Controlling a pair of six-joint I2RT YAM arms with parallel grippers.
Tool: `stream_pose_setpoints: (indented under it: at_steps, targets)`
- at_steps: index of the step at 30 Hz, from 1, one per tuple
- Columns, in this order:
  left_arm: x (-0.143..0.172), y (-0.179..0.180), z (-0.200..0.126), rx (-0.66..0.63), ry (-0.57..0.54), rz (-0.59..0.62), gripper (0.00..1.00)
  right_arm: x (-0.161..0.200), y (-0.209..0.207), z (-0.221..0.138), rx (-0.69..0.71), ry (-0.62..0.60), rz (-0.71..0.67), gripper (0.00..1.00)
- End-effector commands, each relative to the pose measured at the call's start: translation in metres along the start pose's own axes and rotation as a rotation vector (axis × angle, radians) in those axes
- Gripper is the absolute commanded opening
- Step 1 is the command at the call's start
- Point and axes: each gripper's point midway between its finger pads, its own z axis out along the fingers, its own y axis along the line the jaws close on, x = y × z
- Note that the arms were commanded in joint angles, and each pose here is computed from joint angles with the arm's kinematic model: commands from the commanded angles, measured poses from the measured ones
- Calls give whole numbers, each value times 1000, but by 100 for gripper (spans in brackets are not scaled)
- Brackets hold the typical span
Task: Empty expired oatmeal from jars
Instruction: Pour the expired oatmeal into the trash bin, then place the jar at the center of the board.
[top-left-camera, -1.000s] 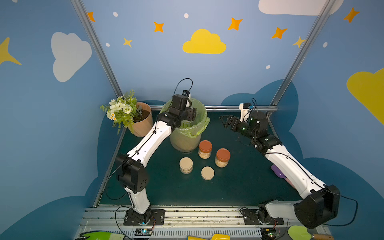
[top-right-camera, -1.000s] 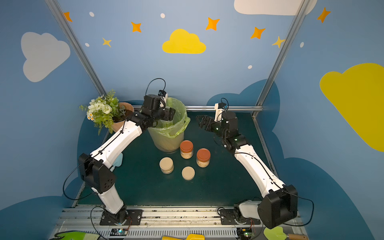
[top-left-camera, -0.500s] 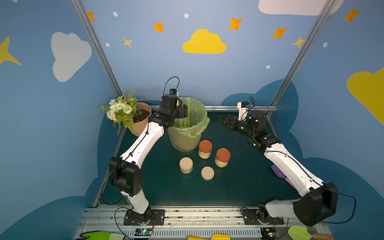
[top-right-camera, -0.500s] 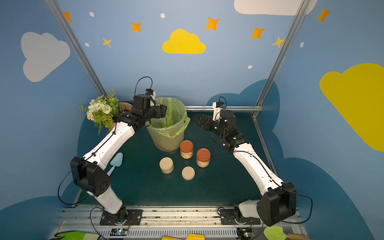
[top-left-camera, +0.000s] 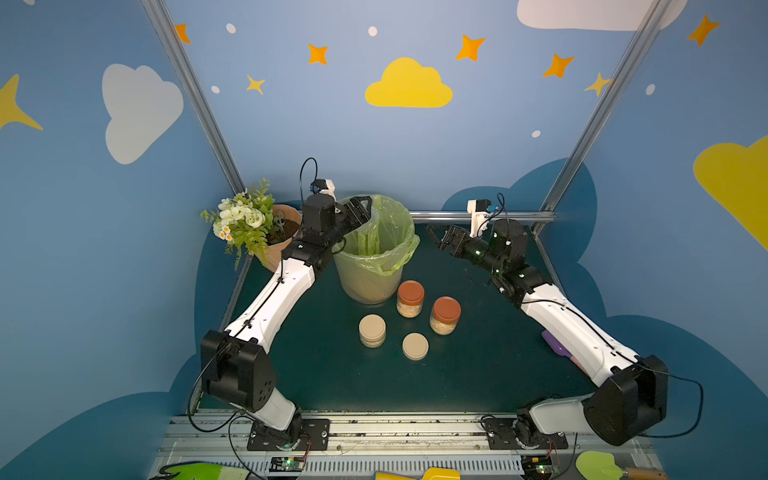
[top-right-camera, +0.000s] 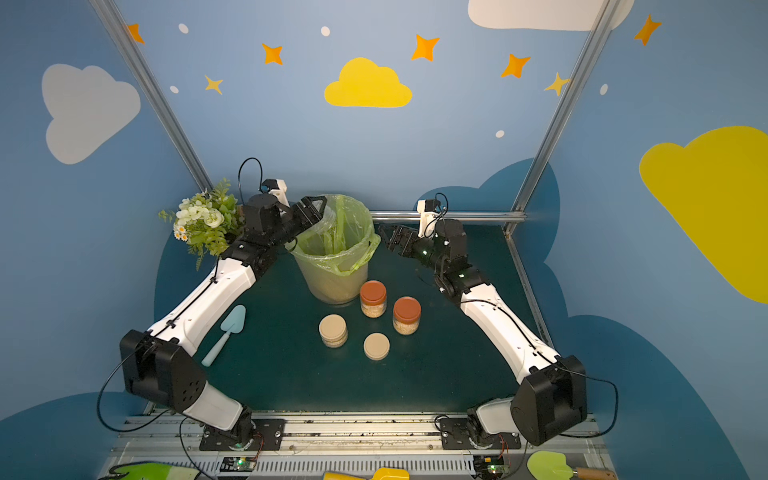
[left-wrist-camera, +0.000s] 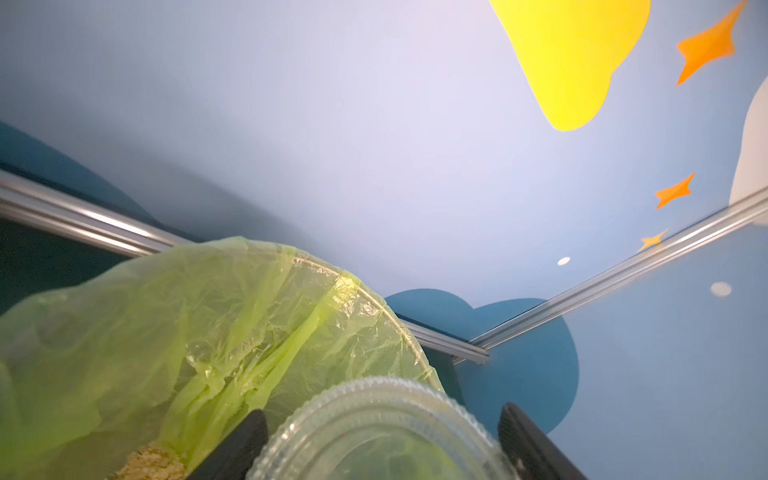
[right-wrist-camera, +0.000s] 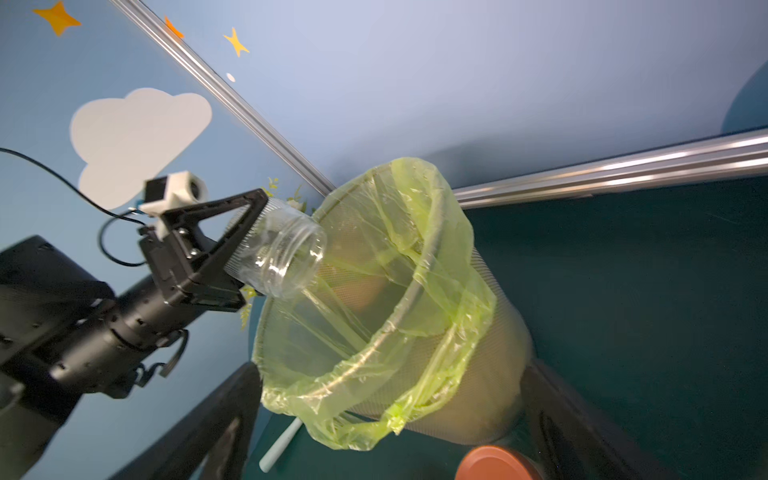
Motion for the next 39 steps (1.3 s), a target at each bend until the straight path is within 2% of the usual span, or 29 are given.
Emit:
stream_pose_setpoints:
  at_steps: [1, 6, 11, 17, 24, 39]
  targets:
    - [-51, -56, -27, 228, -174, -206, 18, -10, 24, 10, -136, -74, 73, 97]
    - [-64, -73, -47, 315, -269, -419, 19, -10, 54, 31, -244, -113, 163, 97]
    - [-58, -89, -55, 394, -271, -605, 20, -8, 88, 47, -299, -152, 177, 97]
    - [-38, -92, -53, 406, -259, -762, 20, -10, 108, 58, -343, -205, 214, 97]
    - [-26, -95, -53, 413, -257, -812, 20, -12, 119, 71, -392, -213, 259, 97]
    - [16, -102, -39, 422, -144, -909, 20, -17, 121, 98, -394, -216, 299, 97]
